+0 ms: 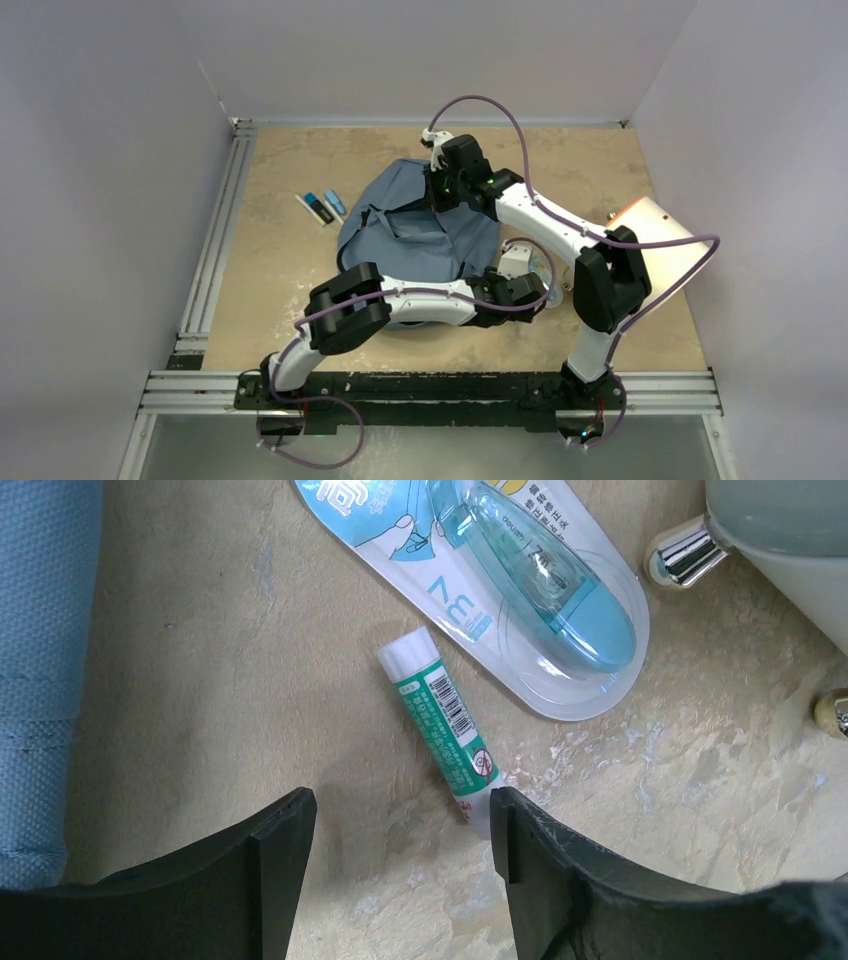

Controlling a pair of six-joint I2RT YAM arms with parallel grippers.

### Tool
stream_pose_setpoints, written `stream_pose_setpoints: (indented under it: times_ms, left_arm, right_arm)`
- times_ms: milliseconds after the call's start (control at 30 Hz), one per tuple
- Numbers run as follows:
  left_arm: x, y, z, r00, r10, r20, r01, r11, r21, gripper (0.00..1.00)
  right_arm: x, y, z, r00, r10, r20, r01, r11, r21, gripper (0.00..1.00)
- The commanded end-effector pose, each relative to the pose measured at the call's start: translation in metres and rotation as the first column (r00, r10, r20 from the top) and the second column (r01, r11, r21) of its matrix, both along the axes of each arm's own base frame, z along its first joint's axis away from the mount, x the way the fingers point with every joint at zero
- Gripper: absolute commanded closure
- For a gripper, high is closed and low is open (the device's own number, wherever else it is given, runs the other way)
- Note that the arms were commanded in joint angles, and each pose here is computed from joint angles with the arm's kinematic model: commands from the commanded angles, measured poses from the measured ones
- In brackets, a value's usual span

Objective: Pack the student bag
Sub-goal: Pick up the stationery from the center of the board.

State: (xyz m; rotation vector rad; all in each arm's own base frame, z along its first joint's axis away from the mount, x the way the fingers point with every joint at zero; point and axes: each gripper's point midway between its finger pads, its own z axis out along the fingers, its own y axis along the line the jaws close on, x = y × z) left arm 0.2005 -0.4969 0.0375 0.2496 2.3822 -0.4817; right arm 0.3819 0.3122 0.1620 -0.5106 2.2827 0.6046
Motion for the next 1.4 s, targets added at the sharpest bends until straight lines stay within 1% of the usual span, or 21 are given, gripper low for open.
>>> stream_pose_setpoints:
  times_ms: [0,200,533,633,800,933,1000,1133,1200,1267,1367]
  left_arm:
    - [0.008,-0.006,0.013,0.999,0.032,0.005,-0.032,0.999,-0.029,0.36]
    - [0.013,-0.01,0.015,1.0,0.03,0.008,-0.03,0.999,-0.03,0.36]
    - [0.016,-0.013,-0.003,0.999,0.025,-0.02,-0.024,0.998,0.055,0.35]
    - [0.014,-0.005,-0.01,0.999,0.036,-0.032,-0.032,0.995,0.095,0.38]
    - [0.007,0.016,-0.027,0.997,0.042,-0.061,-0.03,0.983,0.184,0.49]
    - [0.0,0.032,-0.038,0.995,0.04,-0.087,-0.019,0.972,0.233,0.62]
    - [-0.004,0.037,-0.038,0.995,0.028,-0.095,-0.005,0.971,0.238,0.66]
    - [-0.009,0.041,-0.041,0.995,-0.03,-0.094,0.053,0.966,0.252,0.7]
    - [-0.011,0.04,-0.039,0.994,-0.067,-0.082,0.087,0.961,0.261,0.74]
    - [-0.015,0.039,-0.033,0.993,-0.102,-0.067,0.116,0.957,0.266,0.82]
    - [-0.025,0.039,-0.013,0.99,-0.141,-0.02,0.142,0.955,0.262,0.89]
  right_arm:
    - [0.019,0.004,0.034,0.994,-0.012,0.108,0.006,0.999,0.05,1.0]
    - [0.018,0.004,0.033,0.994,-0.008,0.106,0.003,0.999,0.047,1.0]
    - [0.019,0.001,0.031,0.994,-0.017,0.109,0.014,0.999,0.034,1.0]
    - [0.02,0.001,0.03,0.994,-0.018,0.109,0.014,0.999,0.033,1.0]
    - [0.02,0.002,0.032,0.994,-0.014,0.11,0.01,0.999,0.037,1.0]
    - [0.02,0.002,0.031,0.994,-0.015,0.109,0.012,0.999,0.034,1.0]
    - [0.02,0.002,0.03,0.994,-0.015,0.108,0.011,0.999,0.033,1.0]
    - [0.019,0.001,0.026,0.995,-0.013,0.1,0.01,1.0,0.028,1.0]
    - [0.018,0.002,0.026,0.995,-0.012,0.098,0.009,1.0,0.03,1.0]
    - [0.018,0.001,0.027,0.995,-0.013,0.098,0.01,0.999,0.031,1.0]
    - [0.017,0.0,0.031,0.994,-0.023,0.108,0.018,0.999,0.043,1.0]
